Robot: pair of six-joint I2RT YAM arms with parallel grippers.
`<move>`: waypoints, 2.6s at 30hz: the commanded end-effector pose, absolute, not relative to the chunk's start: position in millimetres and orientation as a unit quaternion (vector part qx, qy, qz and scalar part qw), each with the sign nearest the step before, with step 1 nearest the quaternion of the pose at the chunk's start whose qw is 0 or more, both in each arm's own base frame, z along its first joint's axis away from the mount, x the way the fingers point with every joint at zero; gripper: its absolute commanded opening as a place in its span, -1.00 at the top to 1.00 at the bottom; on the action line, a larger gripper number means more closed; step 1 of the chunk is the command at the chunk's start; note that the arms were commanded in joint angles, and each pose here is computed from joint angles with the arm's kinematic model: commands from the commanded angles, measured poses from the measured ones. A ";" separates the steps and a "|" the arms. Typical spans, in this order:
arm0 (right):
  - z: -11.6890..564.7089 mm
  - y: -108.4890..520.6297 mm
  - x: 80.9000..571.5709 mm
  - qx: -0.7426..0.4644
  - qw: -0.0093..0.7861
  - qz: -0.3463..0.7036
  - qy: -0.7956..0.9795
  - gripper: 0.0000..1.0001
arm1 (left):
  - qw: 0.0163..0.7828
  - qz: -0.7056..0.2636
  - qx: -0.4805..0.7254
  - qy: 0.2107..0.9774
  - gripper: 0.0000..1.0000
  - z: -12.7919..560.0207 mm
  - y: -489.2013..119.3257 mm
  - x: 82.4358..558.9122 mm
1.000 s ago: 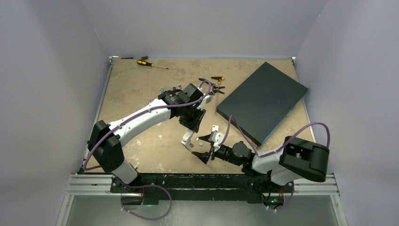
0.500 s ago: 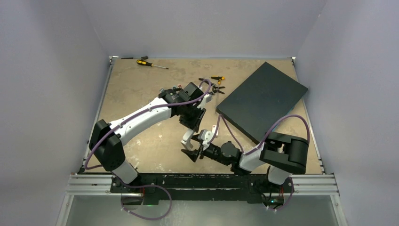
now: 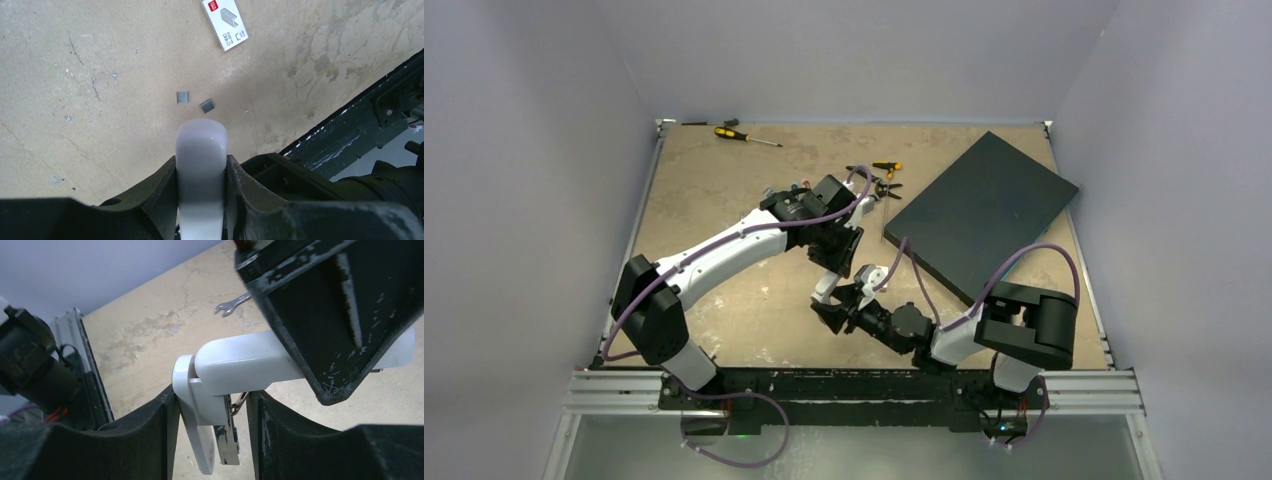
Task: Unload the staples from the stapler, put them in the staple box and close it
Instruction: Unload the staple at the center of the board.
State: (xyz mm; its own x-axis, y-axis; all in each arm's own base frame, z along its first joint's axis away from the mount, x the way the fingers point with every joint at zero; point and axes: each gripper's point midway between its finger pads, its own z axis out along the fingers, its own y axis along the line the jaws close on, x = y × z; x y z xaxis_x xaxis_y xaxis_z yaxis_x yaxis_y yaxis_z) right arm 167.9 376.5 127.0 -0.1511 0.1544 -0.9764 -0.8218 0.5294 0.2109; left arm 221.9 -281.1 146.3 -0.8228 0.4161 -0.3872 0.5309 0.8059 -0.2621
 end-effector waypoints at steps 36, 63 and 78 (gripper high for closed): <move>148.0 361.2 190.8 0.067 0.509 0.528 0.676 1.00 | 0.281 -0.290 0.200 0.893 1.00 175.6 -320.3 246.2; 162.6 361.8 198.5 -0.114 0.616 0.404 0.667 0.69 | 0.298 -0.332 0.240 0.862 1.00 183.7 -316.7 226.4; 168.0 339.4 193.4 -0.226 0.677 0.330 0.618 -0.21 | 0.380 -0.411 0.308 0.769 1.00 205.7 -291.9 178.1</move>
State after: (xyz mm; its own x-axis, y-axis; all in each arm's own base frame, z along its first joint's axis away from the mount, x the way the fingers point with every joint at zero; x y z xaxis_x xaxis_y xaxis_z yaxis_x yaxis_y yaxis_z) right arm 174.5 362.9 136.6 -0.0885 0.1094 -0.9900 -0.7838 0.6058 0.1370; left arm 210.9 -286.6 195.1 -0.5473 0.1316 -0.8265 0.7063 0.6025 -0.3718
